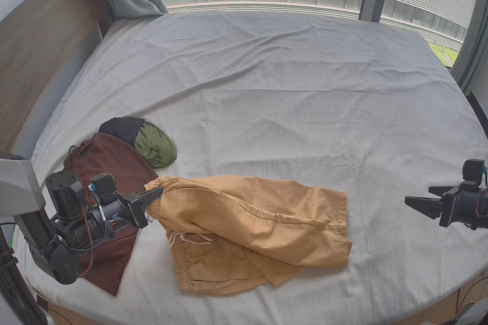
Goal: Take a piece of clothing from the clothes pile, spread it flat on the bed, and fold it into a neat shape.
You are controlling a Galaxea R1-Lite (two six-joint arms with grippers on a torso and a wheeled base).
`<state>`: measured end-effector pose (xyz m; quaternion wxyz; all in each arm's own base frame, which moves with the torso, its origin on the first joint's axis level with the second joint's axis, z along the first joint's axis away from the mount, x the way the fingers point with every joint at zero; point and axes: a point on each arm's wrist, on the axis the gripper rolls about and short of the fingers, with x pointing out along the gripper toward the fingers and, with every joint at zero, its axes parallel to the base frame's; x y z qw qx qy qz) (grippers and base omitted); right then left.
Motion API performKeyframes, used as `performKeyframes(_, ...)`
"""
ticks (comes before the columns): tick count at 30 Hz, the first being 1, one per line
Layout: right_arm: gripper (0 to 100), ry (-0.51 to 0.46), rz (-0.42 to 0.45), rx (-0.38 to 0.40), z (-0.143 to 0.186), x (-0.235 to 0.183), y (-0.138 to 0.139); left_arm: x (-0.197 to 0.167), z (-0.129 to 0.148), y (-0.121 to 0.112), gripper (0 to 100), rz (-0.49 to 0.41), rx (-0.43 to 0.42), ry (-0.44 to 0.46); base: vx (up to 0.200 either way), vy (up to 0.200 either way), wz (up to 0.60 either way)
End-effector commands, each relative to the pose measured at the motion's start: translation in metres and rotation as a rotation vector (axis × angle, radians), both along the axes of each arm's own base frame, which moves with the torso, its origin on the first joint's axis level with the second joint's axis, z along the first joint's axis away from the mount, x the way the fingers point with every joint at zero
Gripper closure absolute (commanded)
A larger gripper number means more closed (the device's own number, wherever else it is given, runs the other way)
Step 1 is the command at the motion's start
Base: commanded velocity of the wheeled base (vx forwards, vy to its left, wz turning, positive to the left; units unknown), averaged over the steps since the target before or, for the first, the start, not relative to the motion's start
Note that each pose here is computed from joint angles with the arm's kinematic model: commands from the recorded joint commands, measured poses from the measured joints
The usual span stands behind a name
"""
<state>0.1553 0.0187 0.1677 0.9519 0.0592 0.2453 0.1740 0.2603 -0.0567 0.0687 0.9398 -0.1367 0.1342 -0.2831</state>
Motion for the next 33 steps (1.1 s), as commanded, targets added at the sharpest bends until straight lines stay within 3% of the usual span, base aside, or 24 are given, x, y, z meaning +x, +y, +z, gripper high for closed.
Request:
performKeyframes(1, 0, 0.094, 0.027, 0.042, -0.016, 0.012, 0.003, 0.0, 0.0, 0.0, 100, -0.002, 0.0, 0.0, 0.0, 0.0, 0.0)
performKeyframes(10, 0, 0.158, 0.102, 0.18, -0.038, 0.03, 0.007, -0.001, 0.001, -0.002, 100, -0.008, -0.001, -0.005, 0.0, 0.0, 0.0)
performKeyframes(25, 0, 0.123, 0.103, 0.242, -0.066, 0.062, 0.011, -0.003, 0.004, -0.004, 100, -0.017, -0.003, -0.014, 0.0, 0.0, 0.0)
performKeyframes(33, 0, 0.152, 0.094, 0.266, -0.087, 0.074, 0.014, -0.002, 0.004, -0.004, 100, -0.017, -0.003, -0.014, 0.0, 0.0, 0.0)
